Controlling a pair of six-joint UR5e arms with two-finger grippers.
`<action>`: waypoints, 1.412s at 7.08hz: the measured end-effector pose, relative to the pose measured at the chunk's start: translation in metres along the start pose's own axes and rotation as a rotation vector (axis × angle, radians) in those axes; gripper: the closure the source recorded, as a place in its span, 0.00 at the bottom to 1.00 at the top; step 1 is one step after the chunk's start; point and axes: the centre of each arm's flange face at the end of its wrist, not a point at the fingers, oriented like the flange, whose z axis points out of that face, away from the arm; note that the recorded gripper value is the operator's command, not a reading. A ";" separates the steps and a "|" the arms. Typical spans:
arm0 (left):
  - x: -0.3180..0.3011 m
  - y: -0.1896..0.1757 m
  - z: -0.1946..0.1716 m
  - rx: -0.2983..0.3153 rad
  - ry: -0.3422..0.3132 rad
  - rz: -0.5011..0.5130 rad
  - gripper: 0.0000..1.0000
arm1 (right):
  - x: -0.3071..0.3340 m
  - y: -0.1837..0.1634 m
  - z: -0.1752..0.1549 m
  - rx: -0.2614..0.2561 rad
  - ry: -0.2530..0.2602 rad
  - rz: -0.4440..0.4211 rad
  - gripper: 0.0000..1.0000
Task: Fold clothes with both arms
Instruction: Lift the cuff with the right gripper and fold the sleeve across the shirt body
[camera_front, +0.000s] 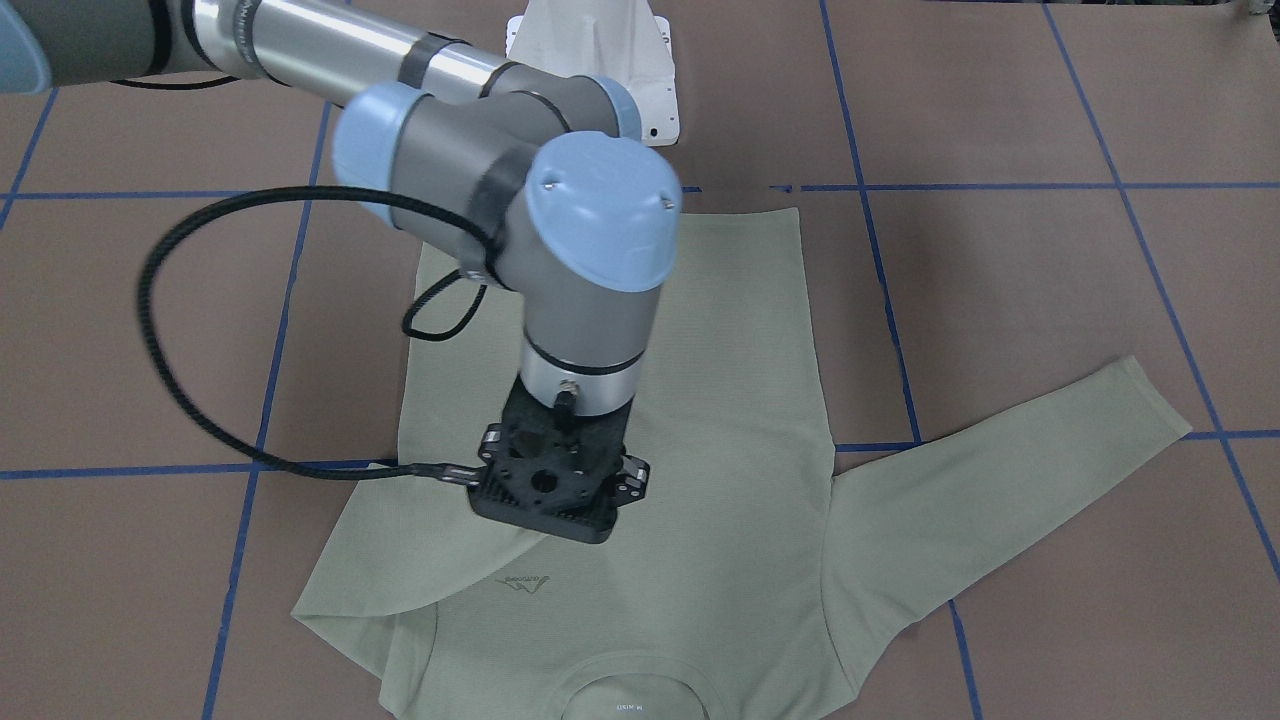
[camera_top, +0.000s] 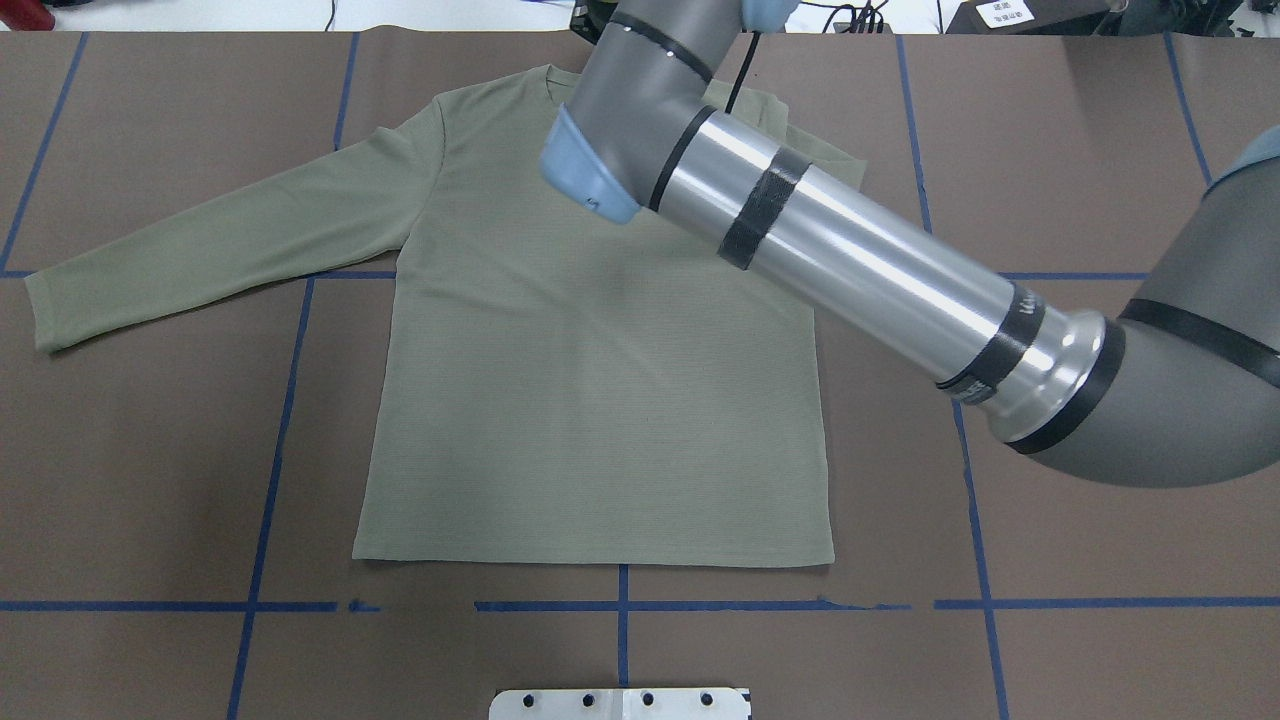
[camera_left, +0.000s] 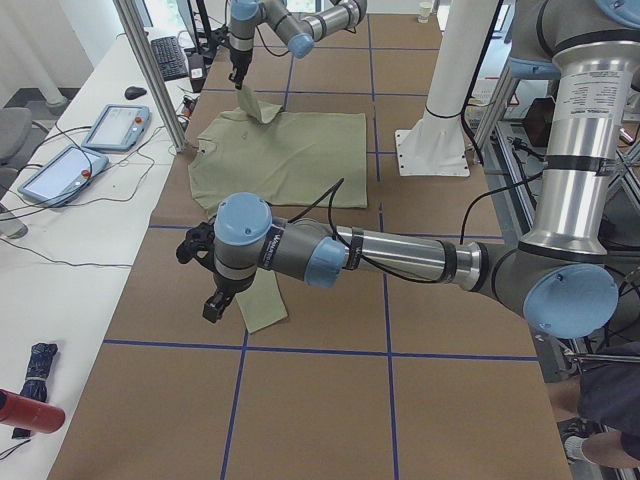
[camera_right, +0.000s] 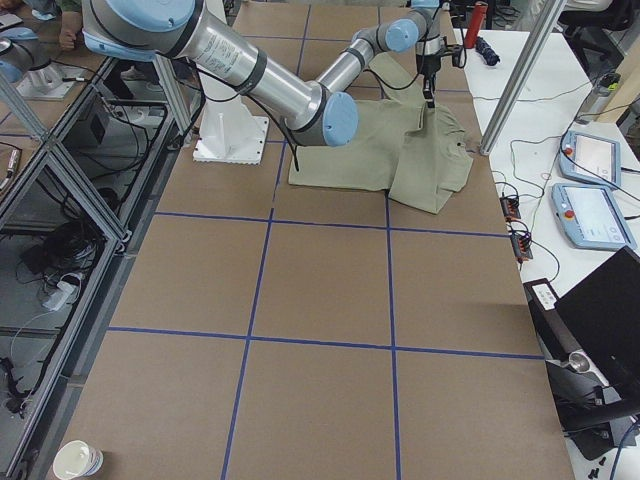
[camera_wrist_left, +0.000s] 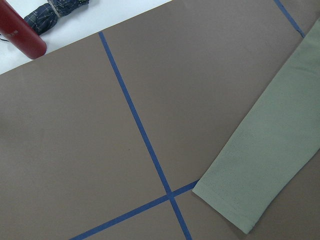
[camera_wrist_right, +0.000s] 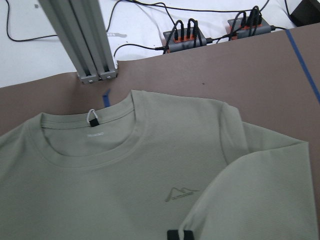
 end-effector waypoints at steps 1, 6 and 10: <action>0.000 0.000 0.000 -0.001 0.000 -0.001 0.00 | -0.038 0.035 0.007 0.057 -0.015 -0.006 1.00; -0.004 0.004 0.005 -0.010 0.003 -0.008 0.00 | -0.133 0.154 -0.009 0.150 -0.104 0.017 1.00; -0.004 0.003 0.005 -0.010 0.003 -0.010 0.00 | -0.138 0.159 0.002 0.168 -0.120 0.011 0.00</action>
